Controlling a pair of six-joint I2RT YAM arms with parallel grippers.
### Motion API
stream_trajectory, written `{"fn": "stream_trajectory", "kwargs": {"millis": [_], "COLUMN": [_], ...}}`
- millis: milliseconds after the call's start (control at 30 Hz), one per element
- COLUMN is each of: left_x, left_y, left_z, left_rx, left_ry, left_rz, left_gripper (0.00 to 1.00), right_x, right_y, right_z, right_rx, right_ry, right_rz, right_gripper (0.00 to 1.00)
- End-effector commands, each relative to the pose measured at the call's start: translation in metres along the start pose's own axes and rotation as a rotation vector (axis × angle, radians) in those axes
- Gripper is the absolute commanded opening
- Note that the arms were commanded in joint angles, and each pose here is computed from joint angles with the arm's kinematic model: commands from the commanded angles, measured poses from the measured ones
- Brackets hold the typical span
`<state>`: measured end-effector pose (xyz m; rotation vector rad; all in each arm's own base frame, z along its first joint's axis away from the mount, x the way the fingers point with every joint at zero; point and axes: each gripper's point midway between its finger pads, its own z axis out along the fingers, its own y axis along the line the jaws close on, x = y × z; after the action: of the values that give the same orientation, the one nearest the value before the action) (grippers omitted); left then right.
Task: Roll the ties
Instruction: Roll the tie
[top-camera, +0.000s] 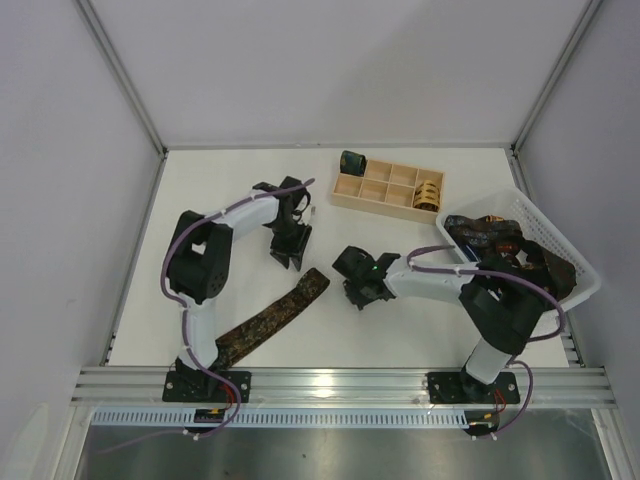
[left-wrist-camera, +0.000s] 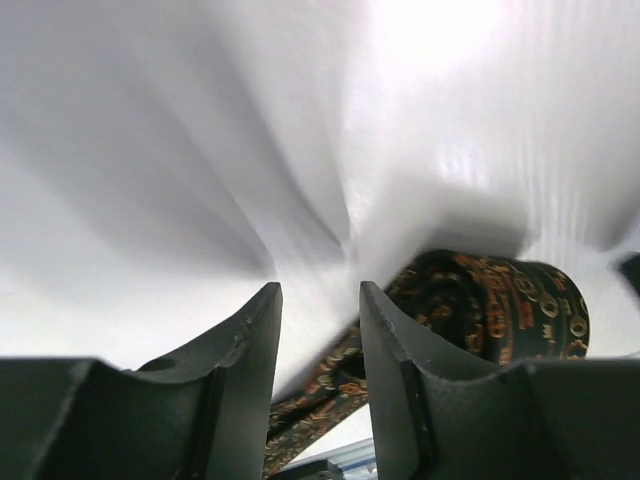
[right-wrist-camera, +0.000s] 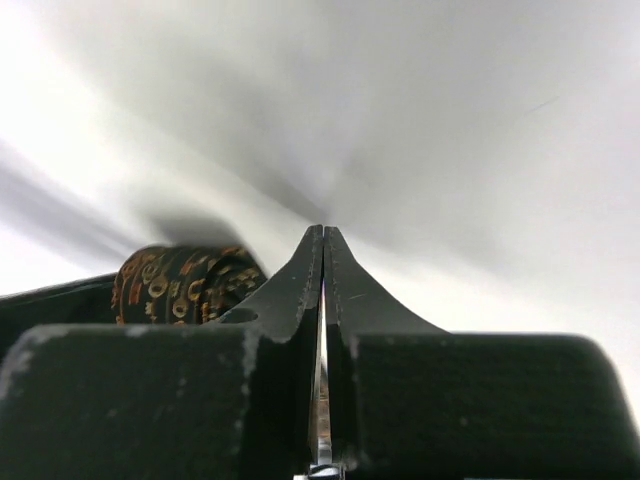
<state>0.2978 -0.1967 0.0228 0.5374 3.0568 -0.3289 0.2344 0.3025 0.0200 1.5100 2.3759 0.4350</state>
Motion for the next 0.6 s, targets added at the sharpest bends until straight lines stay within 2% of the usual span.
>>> {"fn": "stream_trajectory", "kwargs": {"millis": [0,67,100,167,200,233,300,333,400,433,567], "left_x": [-0.032,-0.032,-0.032,-0.022,-0.017,-0.004,0.006,0.014,0.019,0.022,0.027], "left_y": [0.021,0.019,0.014,0.003,-0.005,-0.008,-0.026,-0.031,-0.052,-0.061,-0.096], "left_z": [-0.048,-0.057,-0.065,-0.066,-0.074,-0.066,-0.082,-0.079,-0.088,-0.092,-0.097], "left_rx": [-0.072,-0.053,-0.036,0.028,0.065,0.09,0.18,0.206,0.315,0.371,0.556], "left_ry": [-0.16,-0.179,-0.198,-0.185,-0.198,-0.17,-0.21,-0.226,-0.258,-0.294,-0.342], "left_rz": [-0.07,-0.089,-0.09,-0.105,-0.109,-0.138,-0.138,-0.165,-0.161,-0.182,-0.207], "left_gripper": [0.44,0.44,0.44,0.41,0.38,0.33,0.25,0.25,0.25,0.23,0.14], "right_x": [-0.051,-0.062,-0.073,-0.068,-0.076,-0.065,-0.067,-0.061,-0.054,-0.049,-0.035], "right_y": [-0.021,-0.012,0.003,0.022,0.045,0.05,0.072,0.076,0.085,0.09,0.094], "right_z": [-0.02,-0.031,-0.03,-0.036,-0.04,-0.045,-0.059,-0.066,-0.074,-0.085,-0.086], "right_rx": [0.062,0.015,-0.048,-0.13,-0.227,-0.28,-0.401,-0.452,-0.55,-0.631,-0.766], "right_ry": [-0.118,-0.109,-0.096,0.034,0.044,0.13,0.141,0.18,0.241,0.325,0.53], "right_rz": [-0.116,-0.207,-0.372,-0.535,-0.716,-0.8,-1.007,-1.071,-1.142,-1.178,-1.151], "right_gripper": [0.0,0.0,0.0,0.0,0.0,0.0,0.02,0.07,0.15,0.21,0.22]}}
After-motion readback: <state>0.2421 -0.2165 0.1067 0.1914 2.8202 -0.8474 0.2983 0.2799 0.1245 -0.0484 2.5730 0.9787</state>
